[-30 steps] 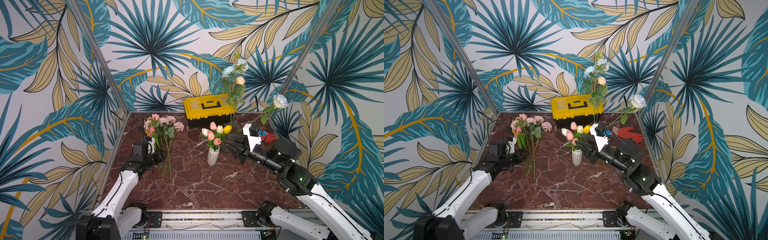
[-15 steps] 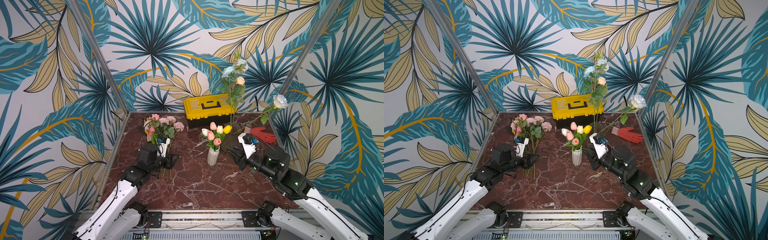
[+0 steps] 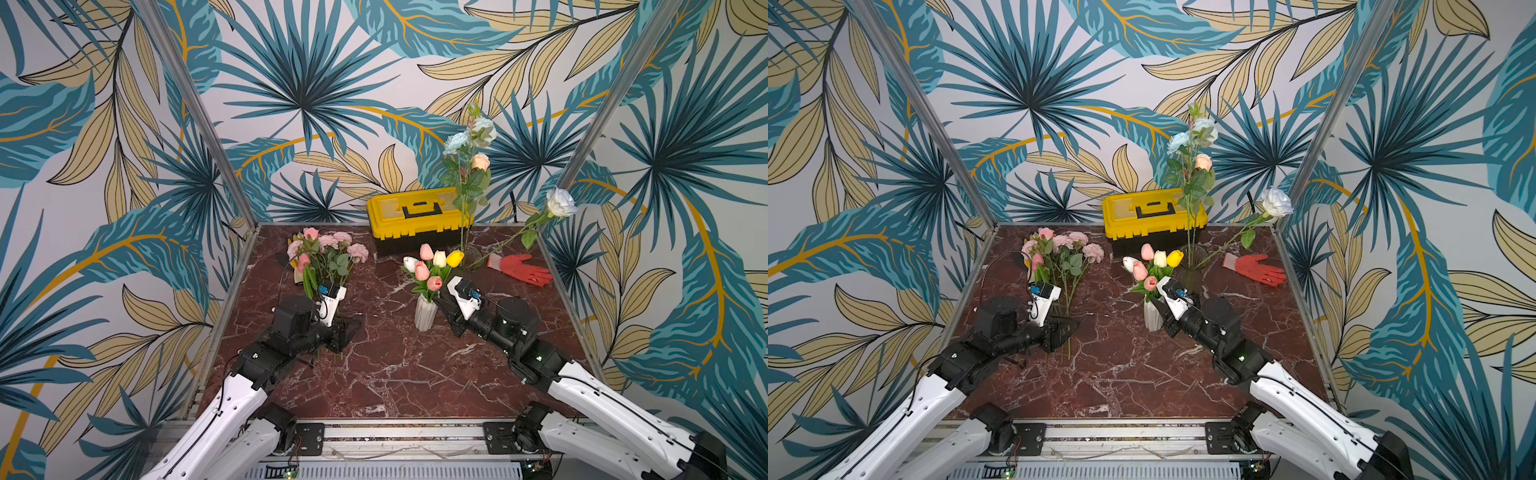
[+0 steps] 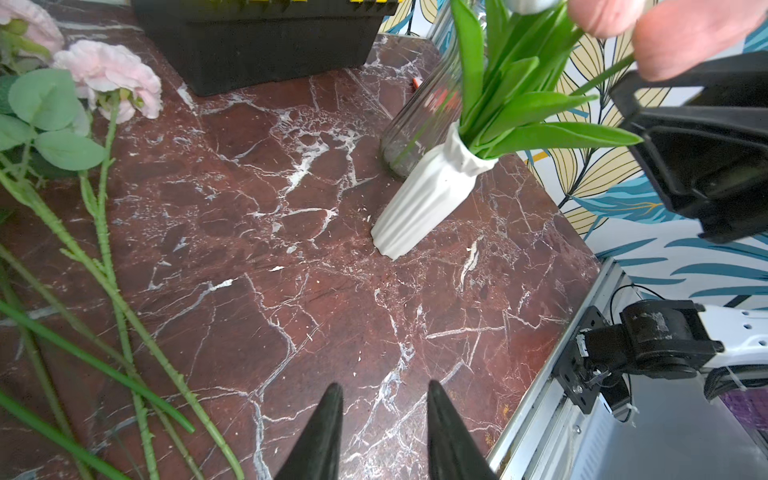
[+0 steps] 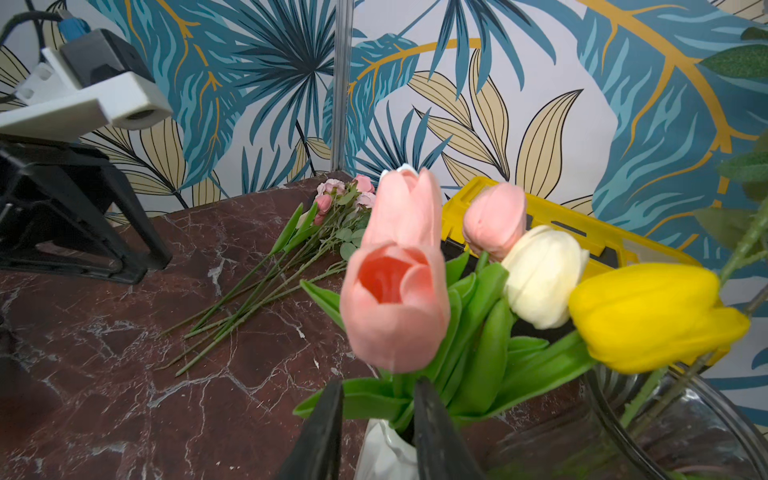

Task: Pick out pink flowers from the vase
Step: Pick up the flower from the vase.

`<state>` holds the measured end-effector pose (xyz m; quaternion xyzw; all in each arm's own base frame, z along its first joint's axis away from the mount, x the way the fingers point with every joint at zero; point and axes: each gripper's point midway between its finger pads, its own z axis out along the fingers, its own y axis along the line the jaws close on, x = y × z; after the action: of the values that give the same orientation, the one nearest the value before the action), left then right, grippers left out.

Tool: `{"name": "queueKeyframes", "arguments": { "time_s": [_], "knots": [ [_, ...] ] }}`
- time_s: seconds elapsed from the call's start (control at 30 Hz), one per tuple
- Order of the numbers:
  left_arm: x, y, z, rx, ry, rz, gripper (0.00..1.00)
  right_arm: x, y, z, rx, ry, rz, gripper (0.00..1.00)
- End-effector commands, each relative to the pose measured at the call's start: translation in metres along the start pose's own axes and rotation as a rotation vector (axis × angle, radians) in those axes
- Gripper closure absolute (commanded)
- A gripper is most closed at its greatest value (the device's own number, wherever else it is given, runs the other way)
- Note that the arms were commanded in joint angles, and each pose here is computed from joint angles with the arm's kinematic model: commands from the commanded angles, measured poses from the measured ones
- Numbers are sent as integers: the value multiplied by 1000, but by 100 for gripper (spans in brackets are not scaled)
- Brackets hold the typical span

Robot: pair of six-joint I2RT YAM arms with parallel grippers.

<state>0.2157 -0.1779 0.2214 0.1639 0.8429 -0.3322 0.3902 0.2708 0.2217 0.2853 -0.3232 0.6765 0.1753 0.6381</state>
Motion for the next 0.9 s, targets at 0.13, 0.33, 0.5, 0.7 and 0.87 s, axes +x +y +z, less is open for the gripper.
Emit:
{"name": "queueKeyframes", "arguments": {
  "time_s": [0.13, 0.33, 0.5, 0.7, 0.87],
  "knots": [
    [6, 4, 1, -24, 11, 34, 65, -14, -5, 11, 17, -80, -26, 73],
    [5, 4, -1, -31, 3, 38, 65, -2, -7, 16, 25, -53, -15, 76],
    [3, 5, -2, -40, -4, 37, 65, 6, -7, 21, 23, -44, 2, 78],
    [3, 7, -2, -49, -7, 38, 65, 12, -9, 26, 22, -39, 11, 80],
    [3, 7, -3, -50, -9, 41, 65, 15, -9, 28, 20, -39, 19, 87]
  ]
}}
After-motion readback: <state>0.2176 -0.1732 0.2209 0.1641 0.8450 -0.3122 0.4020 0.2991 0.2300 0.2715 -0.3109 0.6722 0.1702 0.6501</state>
